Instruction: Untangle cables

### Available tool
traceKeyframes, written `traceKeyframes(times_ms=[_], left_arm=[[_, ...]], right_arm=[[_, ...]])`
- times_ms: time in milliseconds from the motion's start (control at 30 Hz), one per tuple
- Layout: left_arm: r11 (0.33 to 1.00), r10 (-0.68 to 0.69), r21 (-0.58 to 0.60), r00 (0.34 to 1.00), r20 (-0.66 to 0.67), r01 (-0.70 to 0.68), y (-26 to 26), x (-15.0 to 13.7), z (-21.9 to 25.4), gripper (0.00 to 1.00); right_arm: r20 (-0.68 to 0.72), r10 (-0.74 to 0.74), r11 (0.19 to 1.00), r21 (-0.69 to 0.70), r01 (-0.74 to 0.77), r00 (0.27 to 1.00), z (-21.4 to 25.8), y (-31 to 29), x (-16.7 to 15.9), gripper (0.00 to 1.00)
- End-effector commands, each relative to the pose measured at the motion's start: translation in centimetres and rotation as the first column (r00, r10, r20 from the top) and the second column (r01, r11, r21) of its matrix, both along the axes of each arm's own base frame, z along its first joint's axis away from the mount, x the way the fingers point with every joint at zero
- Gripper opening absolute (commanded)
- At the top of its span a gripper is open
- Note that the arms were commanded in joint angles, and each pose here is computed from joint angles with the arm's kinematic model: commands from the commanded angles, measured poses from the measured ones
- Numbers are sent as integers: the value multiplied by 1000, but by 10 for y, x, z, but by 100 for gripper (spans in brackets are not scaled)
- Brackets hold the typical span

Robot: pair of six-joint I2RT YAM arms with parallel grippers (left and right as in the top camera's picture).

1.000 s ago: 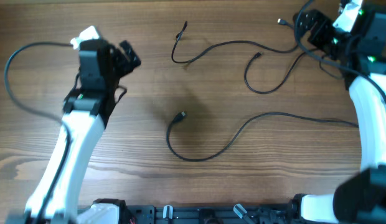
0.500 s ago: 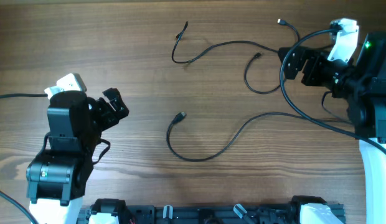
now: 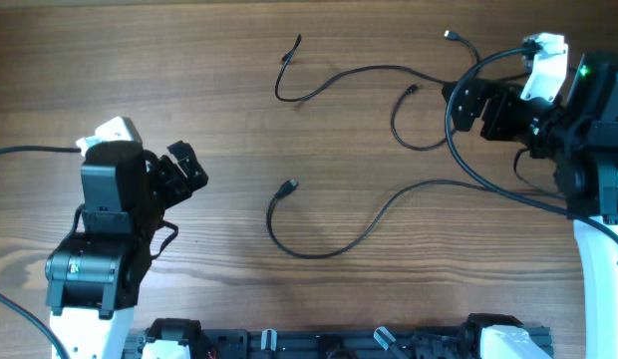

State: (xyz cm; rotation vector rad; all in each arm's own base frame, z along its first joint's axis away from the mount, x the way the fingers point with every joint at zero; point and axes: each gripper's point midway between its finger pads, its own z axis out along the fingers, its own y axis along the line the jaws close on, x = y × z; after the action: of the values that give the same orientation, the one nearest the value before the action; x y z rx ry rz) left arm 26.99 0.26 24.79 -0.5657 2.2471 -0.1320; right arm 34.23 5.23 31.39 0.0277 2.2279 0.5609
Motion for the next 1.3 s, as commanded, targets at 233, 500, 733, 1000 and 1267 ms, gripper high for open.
traceKeyframes(times_ms=[233,500,733,1000,1267], left_arm=[[1000,-17,18,998,-66,18,-2,7,-17,100],[1000,-17,20,995,-93,19,-2,14,-25,100],[1000,-18,18,998,-68,19,-3,18,-21,100],[1000,-17,18,997,-69,18,-3,19,-21,100],[1000,-17,18,997,-69,18,-3,19,-21,100]], right_arm=[[-14,27,1000,0,-27,1000,-6,3,4,100],[-36,27,1000,2,-27,999,-13,3,8,100],[-43,27,1000,3,-27,999,-16,3,10,100],[-43,27,1000,2,-27,999,-16,3,10,100],[-43,27,1000,3,-27,999,-16,3,10,100]])
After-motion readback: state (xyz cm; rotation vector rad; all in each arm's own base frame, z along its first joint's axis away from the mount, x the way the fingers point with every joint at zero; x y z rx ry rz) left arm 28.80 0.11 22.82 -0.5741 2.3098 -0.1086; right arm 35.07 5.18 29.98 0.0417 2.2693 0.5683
